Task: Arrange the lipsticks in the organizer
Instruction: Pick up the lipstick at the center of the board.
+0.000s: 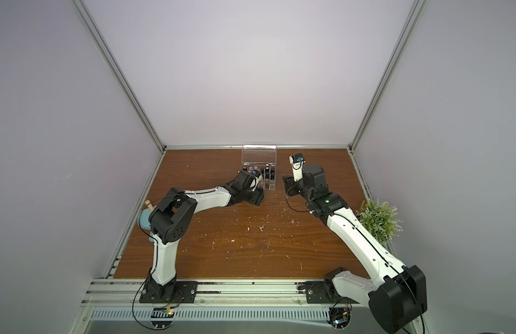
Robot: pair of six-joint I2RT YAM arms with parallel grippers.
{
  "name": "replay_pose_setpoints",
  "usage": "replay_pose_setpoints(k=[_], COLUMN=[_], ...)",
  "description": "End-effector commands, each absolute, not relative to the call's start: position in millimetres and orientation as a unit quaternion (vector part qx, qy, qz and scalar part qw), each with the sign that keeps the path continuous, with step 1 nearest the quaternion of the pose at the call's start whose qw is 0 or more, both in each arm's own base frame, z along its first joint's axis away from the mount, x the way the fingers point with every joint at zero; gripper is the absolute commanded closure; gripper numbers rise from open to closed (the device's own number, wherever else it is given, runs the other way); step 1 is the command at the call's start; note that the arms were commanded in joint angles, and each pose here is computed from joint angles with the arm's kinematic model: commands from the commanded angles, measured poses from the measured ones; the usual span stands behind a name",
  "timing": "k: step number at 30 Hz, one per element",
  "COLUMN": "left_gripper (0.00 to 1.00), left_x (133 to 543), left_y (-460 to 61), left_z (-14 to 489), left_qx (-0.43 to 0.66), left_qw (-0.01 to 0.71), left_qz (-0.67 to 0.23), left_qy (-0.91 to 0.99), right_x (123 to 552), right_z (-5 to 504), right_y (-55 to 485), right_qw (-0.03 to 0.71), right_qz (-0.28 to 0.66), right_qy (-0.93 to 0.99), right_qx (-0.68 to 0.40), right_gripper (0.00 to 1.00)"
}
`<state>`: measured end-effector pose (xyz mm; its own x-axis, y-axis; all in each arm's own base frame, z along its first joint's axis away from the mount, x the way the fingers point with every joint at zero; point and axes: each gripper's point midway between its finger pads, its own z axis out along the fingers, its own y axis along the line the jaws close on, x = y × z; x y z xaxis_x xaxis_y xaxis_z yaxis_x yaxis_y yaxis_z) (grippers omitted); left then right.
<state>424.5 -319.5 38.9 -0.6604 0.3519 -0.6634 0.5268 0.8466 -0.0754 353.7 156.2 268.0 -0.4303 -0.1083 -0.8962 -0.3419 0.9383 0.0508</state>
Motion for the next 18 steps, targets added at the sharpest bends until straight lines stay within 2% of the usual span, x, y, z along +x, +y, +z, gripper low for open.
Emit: replay_pose_setpoints(k=[1, 11, 18], left_gripper=[0.16, 0.18, 0.31], left_x=[432, 445, 443], left_y=[-324, -333, -328], left_z=[40, 22, 10], left_qx=[0.244, 0.225, 0.219], left_qw=[0.334, 0.320, 0.308], left_qz=[-0.123, -0.118, -0.109], left_qy=[0.902, 0.913, 0.919], right_x=[351, 349, 347], right_z=[286, 291, 293], right_y=[158, 157, 155], right_qw=[0.536, 0.540, 0.543], right_qz=[0.133, 0.136, 0.135], right_qy=[0.823, 0.820, 0.819], right_qx=[-0.131, -0.129, -0.129], right_gripper=[0.41, 0.41, 0.42])
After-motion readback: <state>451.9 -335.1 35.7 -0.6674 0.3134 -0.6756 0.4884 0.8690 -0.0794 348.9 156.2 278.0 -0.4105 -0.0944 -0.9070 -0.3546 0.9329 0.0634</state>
